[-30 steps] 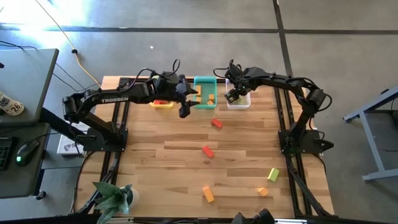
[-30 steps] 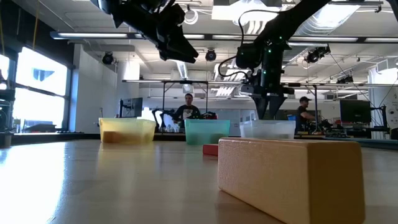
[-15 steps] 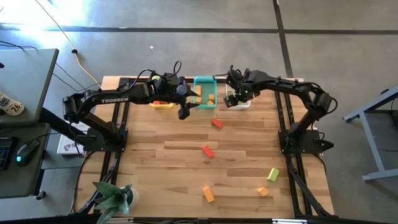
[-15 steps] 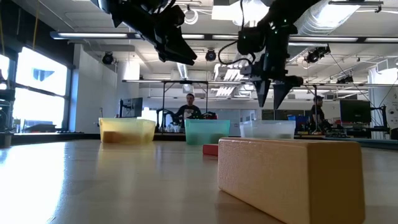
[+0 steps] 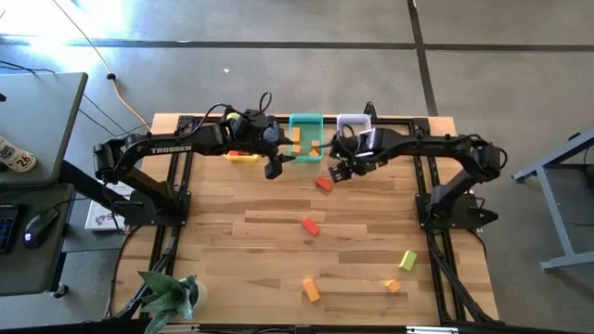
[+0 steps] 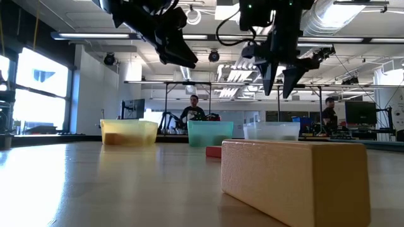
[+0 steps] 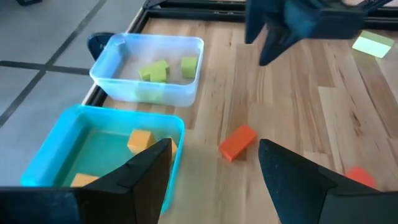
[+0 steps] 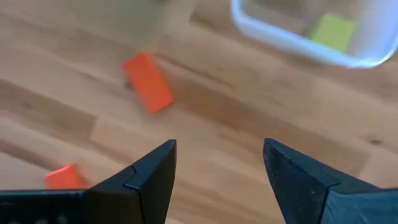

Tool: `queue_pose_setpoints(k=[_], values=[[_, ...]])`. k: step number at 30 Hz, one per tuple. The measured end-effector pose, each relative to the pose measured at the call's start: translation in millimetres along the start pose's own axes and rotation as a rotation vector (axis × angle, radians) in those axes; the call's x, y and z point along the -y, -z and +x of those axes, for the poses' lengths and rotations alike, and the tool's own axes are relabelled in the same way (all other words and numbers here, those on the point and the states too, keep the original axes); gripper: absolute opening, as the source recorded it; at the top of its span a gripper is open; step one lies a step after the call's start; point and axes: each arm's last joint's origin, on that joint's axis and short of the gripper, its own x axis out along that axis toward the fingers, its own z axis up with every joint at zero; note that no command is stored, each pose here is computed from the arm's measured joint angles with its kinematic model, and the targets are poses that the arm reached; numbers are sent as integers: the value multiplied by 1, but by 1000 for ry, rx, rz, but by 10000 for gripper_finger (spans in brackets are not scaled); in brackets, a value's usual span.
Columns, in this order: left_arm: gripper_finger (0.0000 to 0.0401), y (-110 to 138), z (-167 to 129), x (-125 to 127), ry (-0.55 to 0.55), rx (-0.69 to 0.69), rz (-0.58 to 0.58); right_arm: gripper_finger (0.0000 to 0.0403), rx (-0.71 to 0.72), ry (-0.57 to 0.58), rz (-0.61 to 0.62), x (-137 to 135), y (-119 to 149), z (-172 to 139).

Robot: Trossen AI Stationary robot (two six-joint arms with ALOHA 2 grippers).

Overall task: Sort & place blocks by color
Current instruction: Put the orange block into the yellow bin

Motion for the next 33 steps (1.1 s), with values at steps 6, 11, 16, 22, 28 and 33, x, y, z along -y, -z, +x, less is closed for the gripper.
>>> queue_pose_setpoints(k=[6,11,16,22,28,33], values=[[227,8,0,4,24,-84,-8,227,80,-91,-23,-21,11,-3],[227,14,-1,8,41,-155,-66,227,182,-176,-89,-33,7,-6],[227,17,0,15,58,-191,-108,227,270,-212,-140,-39,-4,-2],[227,18,0,22,70,-214,-147,227,266,-201,-223,-45,-14,17],[227,18,-1,21,61,-222,-232,227,206,-164,-311,-52,-13,42],[227,19,-1,21,54,-234,-284,228,126,-123,-348,-54,-10,64]])
